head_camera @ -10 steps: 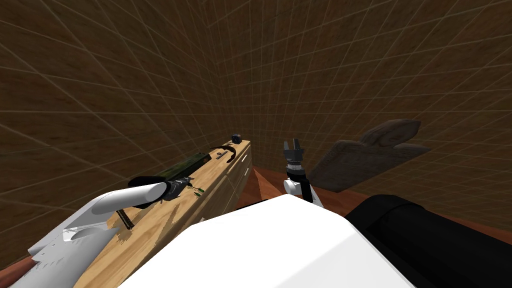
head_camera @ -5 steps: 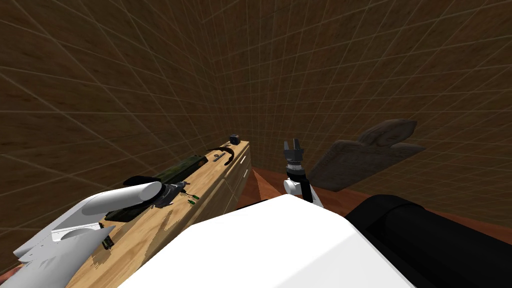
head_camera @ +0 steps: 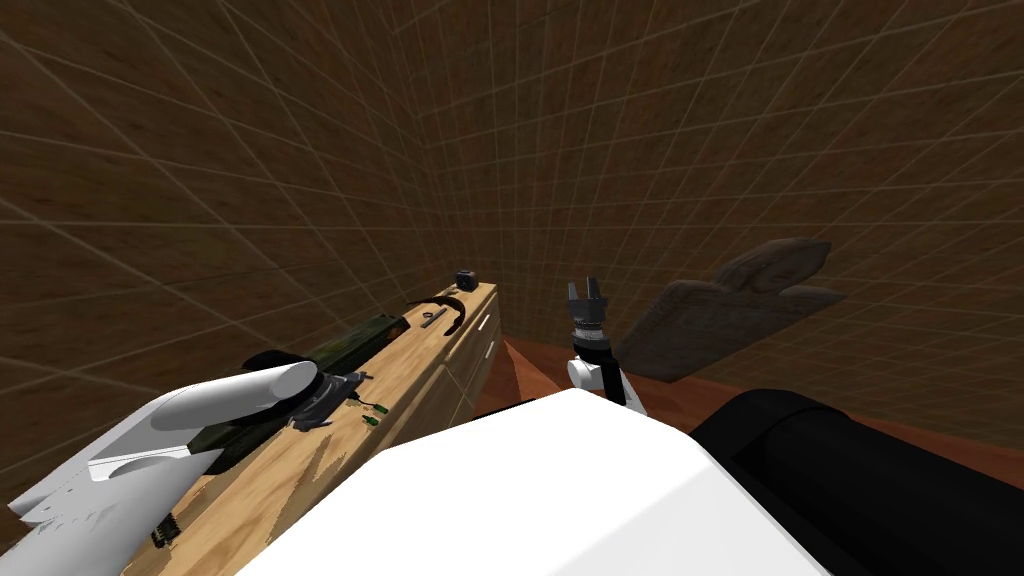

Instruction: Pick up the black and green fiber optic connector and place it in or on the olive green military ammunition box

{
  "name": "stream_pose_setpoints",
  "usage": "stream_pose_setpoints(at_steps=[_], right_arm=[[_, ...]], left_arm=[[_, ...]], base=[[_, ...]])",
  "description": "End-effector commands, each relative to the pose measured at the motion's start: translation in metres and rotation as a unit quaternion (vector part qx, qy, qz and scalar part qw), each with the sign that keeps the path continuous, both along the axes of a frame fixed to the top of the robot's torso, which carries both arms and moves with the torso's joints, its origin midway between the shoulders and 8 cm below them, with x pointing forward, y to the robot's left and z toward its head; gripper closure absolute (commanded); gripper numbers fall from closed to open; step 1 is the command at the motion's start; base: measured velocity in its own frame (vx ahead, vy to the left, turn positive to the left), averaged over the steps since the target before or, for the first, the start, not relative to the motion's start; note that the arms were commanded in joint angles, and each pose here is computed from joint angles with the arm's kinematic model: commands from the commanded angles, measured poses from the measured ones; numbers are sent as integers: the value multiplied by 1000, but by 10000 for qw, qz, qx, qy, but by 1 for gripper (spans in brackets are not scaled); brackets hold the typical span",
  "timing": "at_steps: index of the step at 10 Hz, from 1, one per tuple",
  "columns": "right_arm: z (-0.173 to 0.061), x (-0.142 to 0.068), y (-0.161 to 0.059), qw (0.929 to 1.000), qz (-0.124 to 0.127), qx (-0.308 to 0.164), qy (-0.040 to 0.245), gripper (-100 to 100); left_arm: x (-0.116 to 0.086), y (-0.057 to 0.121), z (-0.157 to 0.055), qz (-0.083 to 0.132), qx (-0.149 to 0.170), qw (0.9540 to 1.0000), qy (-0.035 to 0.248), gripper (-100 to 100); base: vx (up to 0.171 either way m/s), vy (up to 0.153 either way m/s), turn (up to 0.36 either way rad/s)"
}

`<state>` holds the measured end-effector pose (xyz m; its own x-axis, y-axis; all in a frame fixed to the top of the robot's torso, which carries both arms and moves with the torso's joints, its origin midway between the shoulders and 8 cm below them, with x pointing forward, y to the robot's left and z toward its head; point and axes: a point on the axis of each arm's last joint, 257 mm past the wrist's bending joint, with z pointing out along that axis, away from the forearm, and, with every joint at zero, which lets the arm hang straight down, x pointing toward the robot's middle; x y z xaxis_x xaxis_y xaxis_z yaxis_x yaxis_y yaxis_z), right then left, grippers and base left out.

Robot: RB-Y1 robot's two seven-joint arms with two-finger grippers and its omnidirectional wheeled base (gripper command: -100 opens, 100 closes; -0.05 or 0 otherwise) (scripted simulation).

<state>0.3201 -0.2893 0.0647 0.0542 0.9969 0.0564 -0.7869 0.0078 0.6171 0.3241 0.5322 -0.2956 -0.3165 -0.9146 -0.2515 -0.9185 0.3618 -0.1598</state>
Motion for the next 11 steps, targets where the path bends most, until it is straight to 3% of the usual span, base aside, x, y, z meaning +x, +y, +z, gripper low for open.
stream_pose_setpoints(at_steps=[1, 4, 5, 6, 7, 10, 11], right_arm=[[0, 0, 0, 10000, 0, 0, 0, 0], [0, 0, 0, 10000, 0, 0, 0, 0], [0, 0, 0, 10000, 0, 0, 0, 0], [0, 0, 0, 10000, 0, 0, 0, 0], [0, 0, 0, 10000, 0, 0, 0, 0], [0, 0, 0, 10000, 0, 0, 0, 0], [0, 0, 0, 10000, 0, 0, 0, 0]], left_arm=[[-7, 1, 0, 15, -31, 9999, 139, -100], [-24, 5, -2, 64, -125, 9987, 493, -100], [-20, 3, -2, 57, -104, 9991, 413, -100], [-21, 3, -2, 57, -109, 9990, 436, 0], [-20, 4, -14, 93, -114, 9990, 430, -100], [-21, 3, -20, 112, -117, 9989, 436, -100], [-20, 3, -21, 112, -115, 9990, 428, 100]], base=[[45, 2, -23], [38, -1, -33], [17, -3, -7], [0, 0, 0], [-5, 17, -56], [-10, 23, -29], [0, 0, 0]])
